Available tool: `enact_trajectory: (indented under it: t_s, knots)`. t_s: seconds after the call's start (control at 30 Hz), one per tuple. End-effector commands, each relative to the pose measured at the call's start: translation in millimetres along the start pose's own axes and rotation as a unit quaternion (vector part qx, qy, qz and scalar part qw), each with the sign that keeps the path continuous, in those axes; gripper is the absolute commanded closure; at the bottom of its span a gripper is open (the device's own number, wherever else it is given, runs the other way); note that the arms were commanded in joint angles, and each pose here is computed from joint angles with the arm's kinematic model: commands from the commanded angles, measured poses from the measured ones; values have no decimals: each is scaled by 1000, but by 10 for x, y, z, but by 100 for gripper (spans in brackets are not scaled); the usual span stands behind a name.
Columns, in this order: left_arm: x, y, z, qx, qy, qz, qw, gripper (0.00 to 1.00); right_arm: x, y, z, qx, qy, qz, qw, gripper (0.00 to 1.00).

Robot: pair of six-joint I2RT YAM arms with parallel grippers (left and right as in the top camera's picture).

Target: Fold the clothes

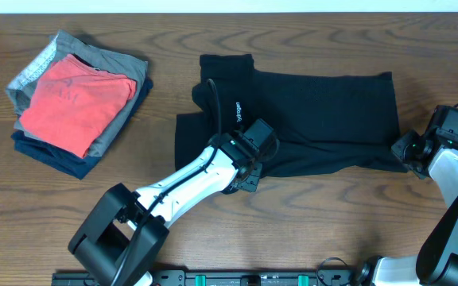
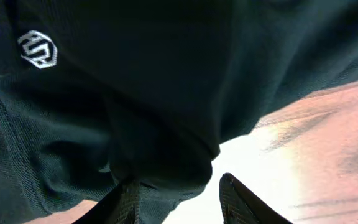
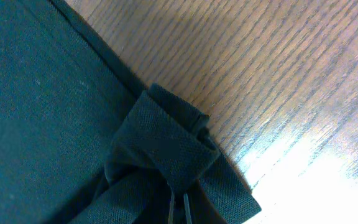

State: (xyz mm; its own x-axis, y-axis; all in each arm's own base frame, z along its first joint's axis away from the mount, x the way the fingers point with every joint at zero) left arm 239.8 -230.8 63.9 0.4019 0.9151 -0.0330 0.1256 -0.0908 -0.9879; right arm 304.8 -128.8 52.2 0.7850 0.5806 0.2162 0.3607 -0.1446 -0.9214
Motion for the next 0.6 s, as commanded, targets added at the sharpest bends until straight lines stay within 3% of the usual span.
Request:
enact_trajectory:
  t_s: [0.0,0.2,0.3,0.33,0.57]
  knots:
    - [57,80,19,7,-8,-21,1000,57,53,-14,-22,-3,-10,-2,1000,96]
    - [67,193,62,26,-10,-27,999,59,53,-14,-22,-3,-10,-2,1000,97]
    - [67,174,53,23,-11,-27,999,91,53,-14,-22,-3,-10,-2,1000,96]
    - [67,158,48,20,-11,-26,999,94,54,-14,-23,-3,-10,-2,1000,97]
    - [225,-153,37,-13,-7,-68,998,94,29,-15,-37,-8,-10,6,1000,96]
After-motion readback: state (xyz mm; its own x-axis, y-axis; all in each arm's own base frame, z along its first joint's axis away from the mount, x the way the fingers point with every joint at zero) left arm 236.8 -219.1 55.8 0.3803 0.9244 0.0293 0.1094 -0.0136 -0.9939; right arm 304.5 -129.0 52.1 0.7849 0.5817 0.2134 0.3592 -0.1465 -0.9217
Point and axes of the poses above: each gripper's point midway between its finger pads, its own y axis out along the fingers, its own x axis along the line the jaws close on, z = x × y, the point moved 3 cm from there along -y, back along the fingers, and after that the axes turned 6 degrees about y, right-handed, at the moved point
